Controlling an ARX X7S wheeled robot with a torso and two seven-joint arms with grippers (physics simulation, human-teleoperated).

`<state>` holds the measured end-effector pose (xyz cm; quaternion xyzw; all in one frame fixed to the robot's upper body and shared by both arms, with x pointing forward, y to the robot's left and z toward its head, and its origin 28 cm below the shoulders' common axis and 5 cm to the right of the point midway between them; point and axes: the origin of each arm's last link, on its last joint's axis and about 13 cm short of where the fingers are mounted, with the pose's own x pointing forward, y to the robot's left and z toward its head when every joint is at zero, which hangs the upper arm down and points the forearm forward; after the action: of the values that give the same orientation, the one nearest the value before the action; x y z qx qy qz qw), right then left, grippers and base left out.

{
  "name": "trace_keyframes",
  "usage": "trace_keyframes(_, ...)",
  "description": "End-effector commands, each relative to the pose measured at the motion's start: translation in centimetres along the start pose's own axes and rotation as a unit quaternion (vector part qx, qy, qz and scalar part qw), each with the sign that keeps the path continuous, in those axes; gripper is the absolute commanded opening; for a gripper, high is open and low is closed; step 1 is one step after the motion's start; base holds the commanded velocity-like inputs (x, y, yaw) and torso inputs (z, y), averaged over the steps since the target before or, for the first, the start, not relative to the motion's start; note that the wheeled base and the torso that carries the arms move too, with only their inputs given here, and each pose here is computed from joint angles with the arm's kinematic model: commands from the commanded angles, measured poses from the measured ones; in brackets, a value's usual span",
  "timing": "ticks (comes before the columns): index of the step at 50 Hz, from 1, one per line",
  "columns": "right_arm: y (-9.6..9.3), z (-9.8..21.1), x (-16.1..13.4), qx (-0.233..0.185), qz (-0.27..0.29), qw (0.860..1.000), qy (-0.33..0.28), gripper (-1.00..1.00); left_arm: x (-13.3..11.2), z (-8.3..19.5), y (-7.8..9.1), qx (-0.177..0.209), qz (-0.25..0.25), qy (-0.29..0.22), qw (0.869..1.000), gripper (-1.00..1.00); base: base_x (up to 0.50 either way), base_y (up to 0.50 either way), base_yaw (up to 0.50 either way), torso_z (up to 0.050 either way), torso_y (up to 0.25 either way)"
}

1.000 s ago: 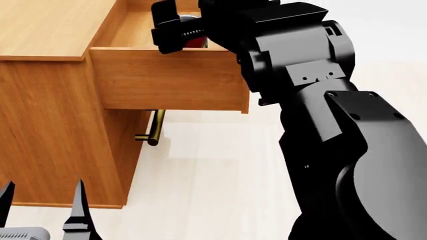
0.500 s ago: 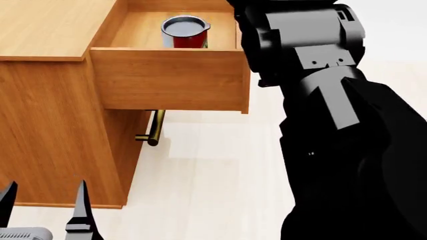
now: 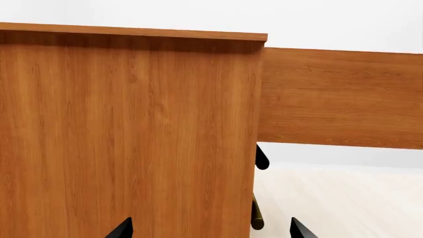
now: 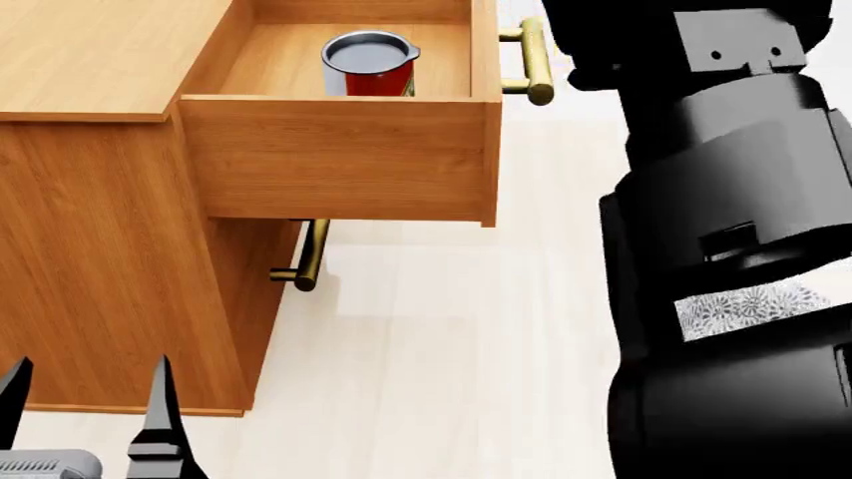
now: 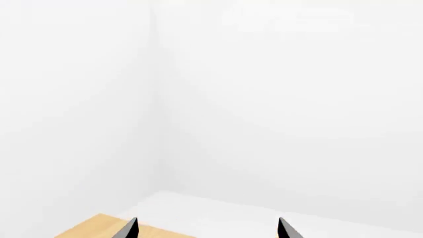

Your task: Put the ketchup in the top drawer of the cabinet.

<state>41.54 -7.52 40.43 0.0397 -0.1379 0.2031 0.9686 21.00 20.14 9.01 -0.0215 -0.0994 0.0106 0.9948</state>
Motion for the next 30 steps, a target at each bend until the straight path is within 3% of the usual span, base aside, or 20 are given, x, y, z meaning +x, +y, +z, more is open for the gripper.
trace_keyframes(1, -0.8, 1.0, -4.5, -0.011, -0.011, 0.999, -0.039, 1.00, 0.0, 0.1, 0.0, 0.001, -0.001, -0.001, 1.000, 1.00, 0.00, 0.00, 0.00, 0.000, 0.000)
trace_keyframes(7, -0.8, 0.0, -8.5, 0.003, -0.008, 0.998, -0.057, 1.00, 0.2, 0.0, 0.1, 0.000, 0.000, -0.001, 1.000, 1.00, 0.00, 0.00, 0.00, 0.000, 0.000)
trace_keyframes(12, -0.8, -0.7, -11.2, -0.025, -0.015, 0.997, -0.065, 1.00, 0.3, 0.0, 0.2, 0.000, 0.000, -0.001, 1.000, 1.00, 0.00, 0.00, 0.00, 0.000, 0.000)
trace_keyframes(13, -0.9, -0.8, -11.9, -0.006, -0.013, 0.998, -0.066, 1.00, 0.3, -0.1, 0.2, -0.001, 0.001, -0.001, 1.000, 1.00, 0.00, 0.00, 0.00, 0.000, 0.000)
trace_keyframes(14, -0.9, -1.0, -12.4, -0.015, -0.019, 0.997, -0.069, 1.00, 0.4, -0.1, 0.2, -0.001, 0.001, -0.001, 1.000, 1.00, 0.00, 0.00, 0.00, 0.000, 0.000)
trace_keyframes(30, -1.9, -2.8, -17.4, -0.016, -0.073, 0.993, -0.090, 1.00, 0.4, -0.3, 0.2, 0.001, 0.001, 0.002, 1.000, 1.00, 0.00, 0.00, 0.00, 0.000, 0.000)
